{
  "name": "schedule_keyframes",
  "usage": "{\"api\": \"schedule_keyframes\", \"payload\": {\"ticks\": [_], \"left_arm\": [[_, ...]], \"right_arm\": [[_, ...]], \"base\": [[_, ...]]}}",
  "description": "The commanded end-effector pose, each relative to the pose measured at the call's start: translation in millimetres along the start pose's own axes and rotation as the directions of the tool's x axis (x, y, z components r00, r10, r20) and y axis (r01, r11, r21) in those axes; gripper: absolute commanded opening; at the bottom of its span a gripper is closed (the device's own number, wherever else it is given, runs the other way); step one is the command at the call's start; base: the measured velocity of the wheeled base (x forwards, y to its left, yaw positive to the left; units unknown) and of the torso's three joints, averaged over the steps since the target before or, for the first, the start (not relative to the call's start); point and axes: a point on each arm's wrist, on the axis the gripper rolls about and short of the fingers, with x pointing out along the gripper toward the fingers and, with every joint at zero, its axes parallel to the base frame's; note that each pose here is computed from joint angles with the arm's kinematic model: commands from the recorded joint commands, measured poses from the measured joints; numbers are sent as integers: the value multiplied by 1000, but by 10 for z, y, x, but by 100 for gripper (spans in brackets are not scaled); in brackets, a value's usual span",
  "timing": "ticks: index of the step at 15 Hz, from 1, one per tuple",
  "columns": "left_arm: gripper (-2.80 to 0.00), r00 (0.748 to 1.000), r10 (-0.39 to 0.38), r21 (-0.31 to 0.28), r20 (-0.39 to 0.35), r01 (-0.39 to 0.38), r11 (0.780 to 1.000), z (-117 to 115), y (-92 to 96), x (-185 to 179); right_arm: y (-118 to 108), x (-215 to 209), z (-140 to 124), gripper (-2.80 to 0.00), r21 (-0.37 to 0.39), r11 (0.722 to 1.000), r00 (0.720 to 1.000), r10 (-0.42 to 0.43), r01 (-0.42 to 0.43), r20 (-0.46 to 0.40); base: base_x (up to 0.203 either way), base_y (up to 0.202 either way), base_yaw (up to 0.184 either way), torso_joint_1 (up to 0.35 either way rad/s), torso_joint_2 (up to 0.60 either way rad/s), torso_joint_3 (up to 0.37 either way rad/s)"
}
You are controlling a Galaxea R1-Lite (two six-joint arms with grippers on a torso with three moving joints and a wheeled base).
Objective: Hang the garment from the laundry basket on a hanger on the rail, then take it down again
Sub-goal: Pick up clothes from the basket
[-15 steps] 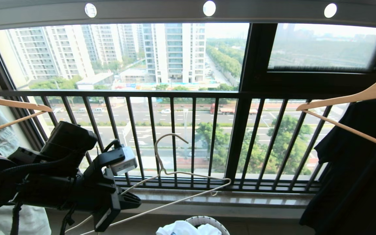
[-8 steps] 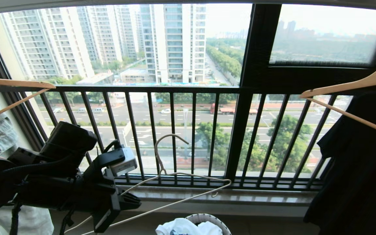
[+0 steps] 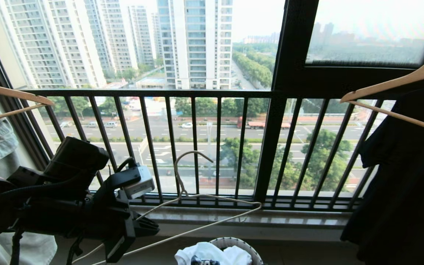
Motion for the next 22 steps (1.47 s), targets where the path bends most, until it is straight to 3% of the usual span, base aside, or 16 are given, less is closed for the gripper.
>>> {"api": "schedule_keyframes", "payload": {"ticks": [1, 22], "left_arm": [[-280, 1000, -2, 3, 2, 2, 1000, 1, -2, -4], [-280, 1000, -22, 14, -9, 22, 1000, -13, -43, 33]], "right_arm": [[0, 0, 0, -280, -1, 1000, 1000, 1, -1, 0], [0, 0, 2, -280, 15, 1000, 1000, -1, 1, 0]], "base": [[0, 0, 0, -139, 325, 178], [0, 0, 0, -200, 477, 275]]}}
